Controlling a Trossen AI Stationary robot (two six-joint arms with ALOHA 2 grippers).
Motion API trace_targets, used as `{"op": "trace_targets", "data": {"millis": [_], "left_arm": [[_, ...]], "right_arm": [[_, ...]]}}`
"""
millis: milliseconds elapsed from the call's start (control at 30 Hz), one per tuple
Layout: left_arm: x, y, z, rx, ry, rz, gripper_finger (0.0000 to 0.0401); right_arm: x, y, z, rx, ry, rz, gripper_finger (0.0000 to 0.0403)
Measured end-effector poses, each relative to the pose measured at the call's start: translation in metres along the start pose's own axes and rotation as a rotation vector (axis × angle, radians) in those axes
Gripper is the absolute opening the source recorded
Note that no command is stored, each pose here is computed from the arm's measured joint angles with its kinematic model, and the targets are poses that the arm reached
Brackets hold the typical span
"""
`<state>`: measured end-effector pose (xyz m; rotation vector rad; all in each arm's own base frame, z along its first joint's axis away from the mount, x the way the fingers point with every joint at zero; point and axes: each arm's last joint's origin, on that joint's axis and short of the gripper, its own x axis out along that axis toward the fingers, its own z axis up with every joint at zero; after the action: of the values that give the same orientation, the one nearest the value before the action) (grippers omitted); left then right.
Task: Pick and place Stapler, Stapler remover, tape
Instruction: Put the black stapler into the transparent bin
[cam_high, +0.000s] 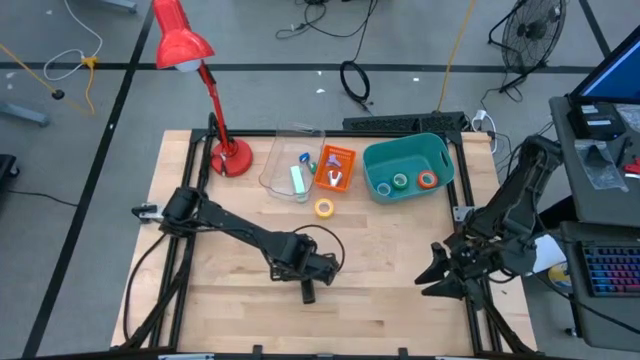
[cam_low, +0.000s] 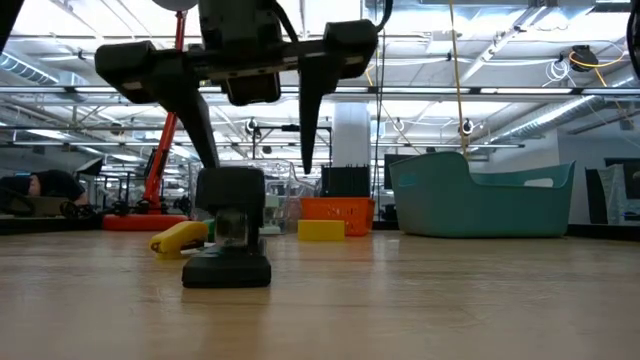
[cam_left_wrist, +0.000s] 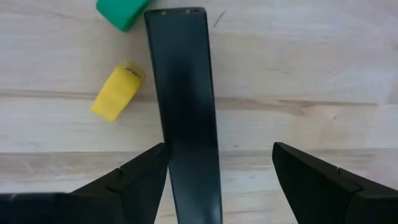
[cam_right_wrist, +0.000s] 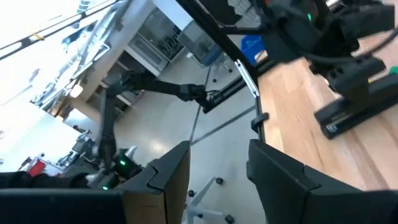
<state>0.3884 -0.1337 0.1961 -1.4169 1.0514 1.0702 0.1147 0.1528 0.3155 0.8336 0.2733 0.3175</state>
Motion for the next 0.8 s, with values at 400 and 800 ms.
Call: {"op": "trace_targets", "data": {"millis": [400,800], "left_arm": [[0.032,-0.004,-0.005,0.009,0.113,0.054,0.03],[0.03,-0.009,0.001,0.039,0.159,0.037,0.0235]], "right_arm": [[-0.01,0.002,0.008,-0.001,0.019,0.061,0.0157],[-0.01,0.002,0.008,-0.012,0.018,0.061,0.0157]]}}
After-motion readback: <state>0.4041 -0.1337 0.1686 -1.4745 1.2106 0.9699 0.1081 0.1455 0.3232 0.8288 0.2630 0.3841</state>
